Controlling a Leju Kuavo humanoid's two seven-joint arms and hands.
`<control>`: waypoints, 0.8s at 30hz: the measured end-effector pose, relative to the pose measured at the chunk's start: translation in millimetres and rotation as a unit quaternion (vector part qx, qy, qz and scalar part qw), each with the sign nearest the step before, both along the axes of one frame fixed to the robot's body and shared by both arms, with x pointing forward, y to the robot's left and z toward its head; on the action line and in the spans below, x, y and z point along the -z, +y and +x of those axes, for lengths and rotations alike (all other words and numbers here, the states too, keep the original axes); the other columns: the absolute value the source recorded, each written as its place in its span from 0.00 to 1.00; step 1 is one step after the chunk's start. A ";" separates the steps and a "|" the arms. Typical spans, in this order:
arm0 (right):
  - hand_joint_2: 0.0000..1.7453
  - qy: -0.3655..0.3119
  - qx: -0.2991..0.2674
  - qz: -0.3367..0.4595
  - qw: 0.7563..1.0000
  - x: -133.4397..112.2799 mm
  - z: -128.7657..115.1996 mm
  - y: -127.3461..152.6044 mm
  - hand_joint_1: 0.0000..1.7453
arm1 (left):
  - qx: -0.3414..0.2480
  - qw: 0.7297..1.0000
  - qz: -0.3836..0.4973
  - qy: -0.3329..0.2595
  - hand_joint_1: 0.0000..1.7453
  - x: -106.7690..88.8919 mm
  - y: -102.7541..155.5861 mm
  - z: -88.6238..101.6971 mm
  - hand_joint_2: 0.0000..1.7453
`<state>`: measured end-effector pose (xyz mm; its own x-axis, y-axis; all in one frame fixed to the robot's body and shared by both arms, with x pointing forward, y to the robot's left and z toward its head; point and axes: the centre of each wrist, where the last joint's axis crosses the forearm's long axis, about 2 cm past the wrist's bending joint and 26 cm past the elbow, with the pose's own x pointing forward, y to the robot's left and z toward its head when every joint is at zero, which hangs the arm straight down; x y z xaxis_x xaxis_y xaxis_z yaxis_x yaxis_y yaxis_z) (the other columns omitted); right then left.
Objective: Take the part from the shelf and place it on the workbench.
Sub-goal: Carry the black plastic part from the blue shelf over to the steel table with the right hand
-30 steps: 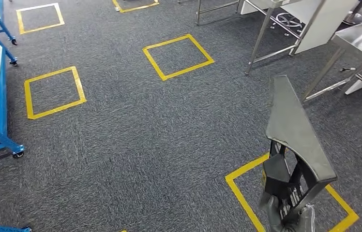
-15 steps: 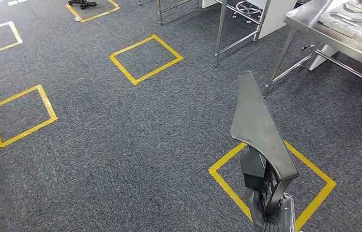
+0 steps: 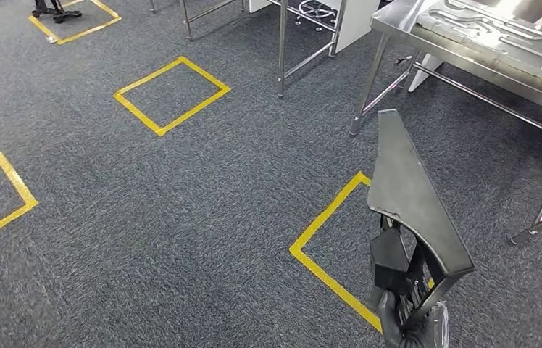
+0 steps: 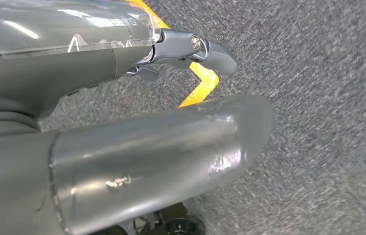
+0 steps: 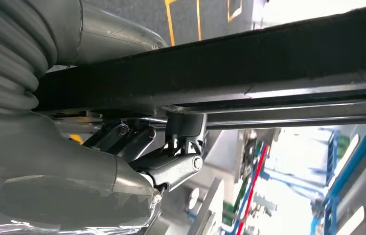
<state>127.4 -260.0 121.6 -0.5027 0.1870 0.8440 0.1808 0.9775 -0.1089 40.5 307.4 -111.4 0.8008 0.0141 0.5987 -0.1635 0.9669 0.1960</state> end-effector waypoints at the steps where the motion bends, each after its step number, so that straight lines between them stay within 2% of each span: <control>1: 1.00 0.001 0.001 0.000 1.000 0.3 -0.6 -0.5 1.00 | 0.000 1.000 0.000 0.000 0.00 0.1 -0.4 -0.5 0.00; 12: 1.00 0.005 0.002 -0.002 1.000 0.8 -3.8 -4.9 1.00 | 0.006 1.000 -0.005 -0.007 0.00 -0.4 -6.6 4.6 0.00; 24: 1.00 0.009 -0.006 -0.013 1.000 0.7 -3.2 -8.0 1.00 | 0.010 1.000 -0.008 -0.007 0.00 0.1 -7.5 0.7 0.00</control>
